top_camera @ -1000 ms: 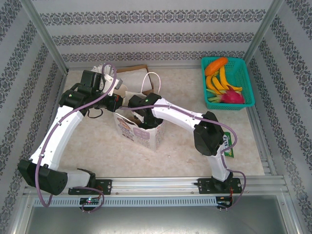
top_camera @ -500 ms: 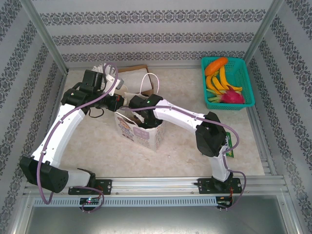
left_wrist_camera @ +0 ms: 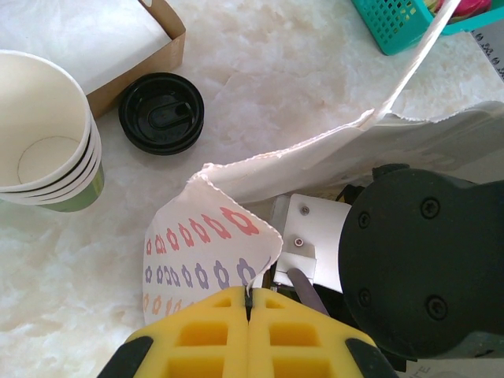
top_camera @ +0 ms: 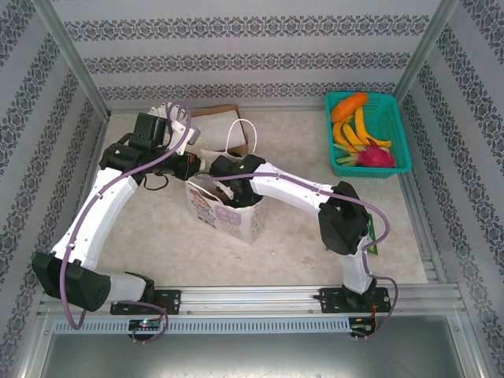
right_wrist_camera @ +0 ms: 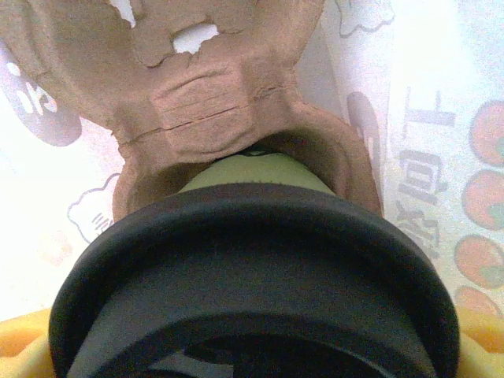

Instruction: Pack the takeout coffee

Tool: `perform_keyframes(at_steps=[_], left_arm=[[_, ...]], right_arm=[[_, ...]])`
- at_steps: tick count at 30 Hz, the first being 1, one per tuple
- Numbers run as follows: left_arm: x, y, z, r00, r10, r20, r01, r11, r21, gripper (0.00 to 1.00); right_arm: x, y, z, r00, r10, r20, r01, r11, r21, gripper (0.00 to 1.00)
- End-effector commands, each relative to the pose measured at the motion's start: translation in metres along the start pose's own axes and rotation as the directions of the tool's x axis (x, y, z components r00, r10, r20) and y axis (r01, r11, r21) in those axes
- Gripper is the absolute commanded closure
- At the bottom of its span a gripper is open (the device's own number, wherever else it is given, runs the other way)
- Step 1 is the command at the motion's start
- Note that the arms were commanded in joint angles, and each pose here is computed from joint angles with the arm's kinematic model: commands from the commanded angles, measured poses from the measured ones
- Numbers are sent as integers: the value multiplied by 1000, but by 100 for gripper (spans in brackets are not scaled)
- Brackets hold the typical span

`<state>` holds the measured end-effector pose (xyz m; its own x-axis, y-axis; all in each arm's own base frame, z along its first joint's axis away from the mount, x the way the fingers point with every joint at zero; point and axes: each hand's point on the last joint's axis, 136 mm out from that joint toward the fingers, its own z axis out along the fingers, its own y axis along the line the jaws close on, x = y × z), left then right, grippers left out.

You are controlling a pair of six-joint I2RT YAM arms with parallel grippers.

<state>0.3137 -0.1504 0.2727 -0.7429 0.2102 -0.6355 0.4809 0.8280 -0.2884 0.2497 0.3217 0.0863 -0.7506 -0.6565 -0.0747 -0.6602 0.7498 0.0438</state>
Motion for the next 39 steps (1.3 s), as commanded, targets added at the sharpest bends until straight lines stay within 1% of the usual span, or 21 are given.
perform_keyframes(at_steps=[1, 5, 12, 17, 20, 24, 31, 39], left_arm=[[0, -1, -1, 1000, 1, 10, -1, 1000, -8, 100], [0, -2, -4, 1000, 2, 17, -2, 1000, -10, 100], [0, -2, -10, 999, 9, 32, -8, 1000, -27, 100], [2, 0, -11, 999, 11, 36, -10, 999, -41, 100], [4, 1, -10, 999, 9, 32, -8, 999, -43, 100], [3, 0, -11, 999, 13, 33, -12, 999, -41, 100], [4, 0, -12, 999, 18, 33, -17, 999, -43, 100], [4, 1, -14, 999, 19, 35, -17, 999, -51, 100]], right_arm=[[49, -26, 81, 963, 35, -269, -10, 996, 93, 34], [44, -24, 71, 965, 33, -259, -12, 996, 84, 33], [24, -16, 31, 985, 36, -169, -29, 998, 48, 28], [20, -10, 12, 988, 32, -151, -30, 999, 20, 24], [19, -9, 2, 989, 32, -146, -30, 999, 18, 18], [15, -9, -10, 992, 32, -123, -30, 999, 17, 14], [10, -8, -19, 994, 23, -103, -21, 1000, 13, 7], [10, -7, -20, 994, 12, -107, -11, 1000, 13, 6]])
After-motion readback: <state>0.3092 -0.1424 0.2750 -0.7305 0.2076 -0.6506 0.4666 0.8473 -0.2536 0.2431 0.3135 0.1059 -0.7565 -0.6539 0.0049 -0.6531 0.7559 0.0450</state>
